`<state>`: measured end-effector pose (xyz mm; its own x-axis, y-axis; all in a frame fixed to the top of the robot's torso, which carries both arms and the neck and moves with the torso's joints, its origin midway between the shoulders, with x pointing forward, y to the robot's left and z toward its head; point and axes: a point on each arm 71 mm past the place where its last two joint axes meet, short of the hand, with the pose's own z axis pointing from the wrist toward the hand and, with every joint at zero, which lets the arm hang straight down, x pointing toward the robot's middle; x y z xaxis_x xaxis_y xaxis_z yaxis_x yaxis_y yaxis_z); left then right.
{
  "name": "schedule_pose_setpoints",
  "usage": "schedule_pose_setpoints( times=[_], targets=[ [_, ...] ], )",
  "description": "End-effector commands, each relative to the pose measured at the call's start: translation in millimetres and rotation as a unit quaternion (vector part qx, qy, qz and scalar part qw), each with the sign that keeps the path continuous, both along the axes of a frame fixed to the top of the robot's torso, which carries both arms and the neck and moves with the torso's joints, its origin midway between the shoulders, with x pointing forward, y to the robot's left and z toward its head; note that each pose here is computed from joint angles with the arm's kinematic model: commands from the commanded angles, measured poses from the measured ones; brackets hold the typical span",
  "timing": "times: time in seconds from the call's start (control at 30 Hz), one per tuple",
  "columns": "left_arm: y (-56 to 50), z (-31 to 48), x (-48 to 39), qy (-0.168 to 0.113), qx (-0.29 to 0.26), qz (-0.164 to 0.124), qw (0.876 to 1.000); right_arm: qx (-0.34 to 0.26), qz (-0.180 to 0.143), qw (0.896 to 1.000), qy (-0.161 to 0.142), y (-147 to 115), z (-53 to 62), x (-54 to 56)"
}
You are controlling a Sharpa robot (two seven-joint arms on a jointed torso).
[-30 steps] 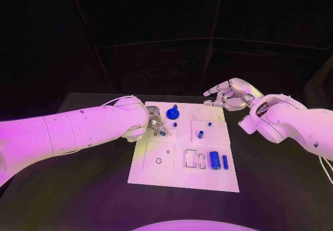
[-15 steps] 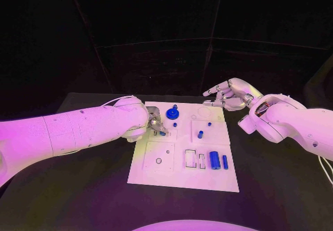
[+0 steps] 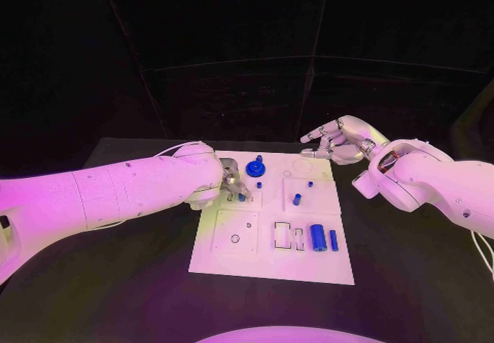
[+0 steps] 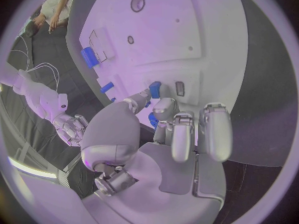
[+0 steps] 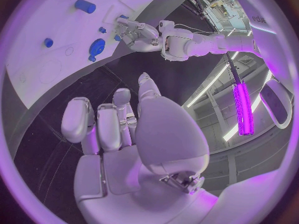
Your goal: Assemble the parts on the task board
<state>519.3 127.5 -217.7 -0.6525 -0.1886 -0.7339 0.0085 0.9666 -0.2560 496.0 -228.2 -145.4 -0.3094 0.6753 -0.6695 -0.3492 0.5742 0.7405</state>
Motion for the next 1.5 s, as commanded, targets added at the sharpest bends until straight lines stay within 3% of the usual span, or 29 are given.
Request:
schedule_pose_setpoints(
  times=[0.03, 0.37, 0.63, 0.8, 1.03, 1.17, 1.33, 1.5],
  targets=[
    [0.0, -1.3, 0.2, 0.012, 0.011, -0.003, 1.0, 0.002, 0.006, 1.0, -0.001, 2, 1.4, -0.4],
    [1.1, -1.2, 2.9, 0.009, 0.012, 0.004, 1.0, 0.002, 0.006, 1.0, -0.001, 2, 1.4, -0.4],
    [8.6, 2.5, 3.6, 0.0, 0.002, 0.013, 1.0, 0.002, 0.005, 1.0, 0.0, 1, 1.3, -0.2],
    [10.1, 15.6, 6.7, -0.01, -0.021, 0.019, 1.0, 0.001, 0.004, 1.0, 0.0, 1, 1.1, 0.4],
    [11.8, 46.0, 14.6, -0.007, -0.06, 0.013, 0.998, 0.001, 0.002, 1.0, 0.0, 0, 0.6, 1.6],
    [20.2, 62.2, 25.3, 0.004, -0.049, 0.009, 0.999, 0.0, 0.001, 1.0, 0.0, -1, 0.4, 2.1],
    [29.3, 69.7, 42.2, 0.019, -0.023, 0.018, 0.999, 0.0, 0.001, 1.0, 0.001, -1, 0.2, 2.3],
    [32.9, 67.5, 56.1, 0.028, 0.001, 0.025, 0.999, 0.0, 0.002, 1.0, 0.001, 1, 0.1, 2.6]
  ],
)
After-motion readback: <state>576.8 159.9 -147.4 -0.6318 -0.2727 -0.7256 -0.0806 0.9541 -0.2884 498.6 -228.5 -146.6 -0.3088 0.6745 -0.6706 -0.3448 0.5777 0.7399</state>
